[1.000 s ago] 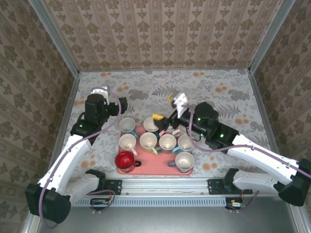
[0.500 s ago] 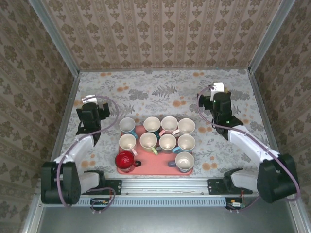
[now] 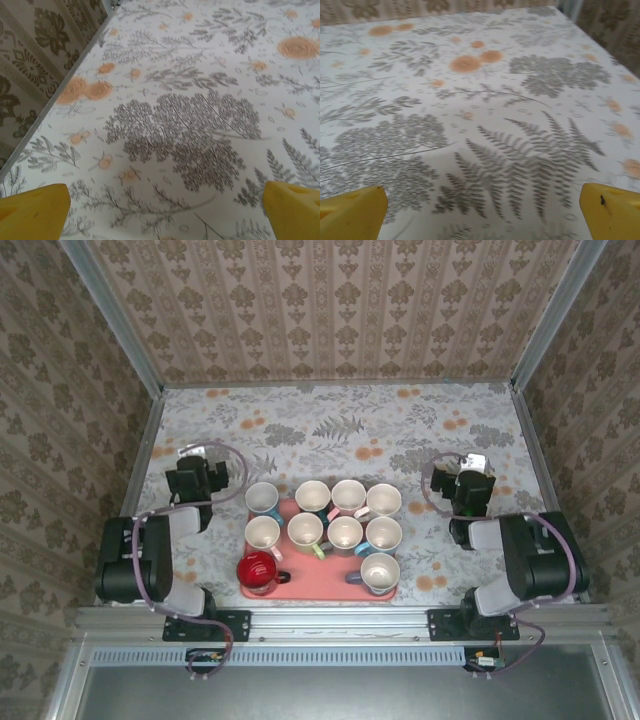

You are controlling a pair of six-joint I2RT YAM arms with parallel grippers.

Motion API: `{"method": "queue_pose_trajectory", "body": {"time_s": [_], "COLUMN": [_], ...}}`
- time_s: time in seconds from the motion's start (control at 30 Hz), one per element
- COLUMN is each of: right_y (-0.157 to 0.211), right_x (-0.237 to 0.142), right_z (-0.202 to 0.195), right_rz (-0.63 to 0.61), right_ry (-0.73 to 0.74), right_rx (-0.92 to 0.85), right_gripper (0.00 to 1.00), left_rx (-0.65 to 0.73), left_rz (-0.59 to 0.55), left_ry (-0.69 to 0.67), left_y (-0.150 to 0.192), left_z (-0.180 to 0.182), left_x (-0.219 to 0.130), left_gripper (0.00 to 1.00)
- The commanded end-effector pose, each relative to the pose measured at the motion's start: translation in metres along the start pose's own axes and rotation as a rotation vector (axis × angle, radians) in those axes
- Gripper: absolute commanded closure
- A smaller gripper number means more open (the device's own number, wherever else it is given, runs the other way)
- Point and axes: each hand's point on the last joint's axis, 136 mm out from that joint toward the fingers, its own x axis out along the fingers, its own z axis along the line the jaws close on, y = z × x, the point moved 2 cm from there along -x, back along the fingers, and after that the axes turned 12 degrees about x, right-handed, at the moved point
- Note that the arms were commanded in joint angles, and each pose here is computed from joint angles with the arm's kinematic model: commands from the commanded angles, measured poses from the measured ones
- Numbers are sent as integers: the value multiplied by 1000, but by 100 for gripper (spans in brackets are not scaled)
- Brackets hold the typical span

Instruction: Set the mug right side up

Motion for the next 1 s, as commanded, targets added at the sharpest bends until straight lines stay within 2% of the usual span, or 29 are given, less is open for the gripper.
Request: {"method": "queue_pose_trajectory", "body": {"time_s": [0.0, 0.03, 0.13, 0.27, 0.97], "right_y": [-22, -24, -24, -23, -23], "right_x": [2, 8, 9, 10, 8], "right_z": [23, 24, 28, 28, 33], "right_rz": [-63, -58, -48, -35, -39], "right_ry": [-109, -99, -92, -80, -106], "right_rx": [2, 0, -22, -29, -44], "right_gripper": [0, 0, 0, 0, 0], "left_rx": [37, 42, 84, 13, 20], "left_rz": [-131, -175, -182, -137, -148], "left_ry": [74, 14, -16, 20, 11], "left_y": [-5, -6, -8, -3, -4], "left_z": [-16, -11, -19, -9, -9], "left_x": [-6, -7, -12, -4, -6], "left_gripper": [0, 0, 0, 0, 0]}}
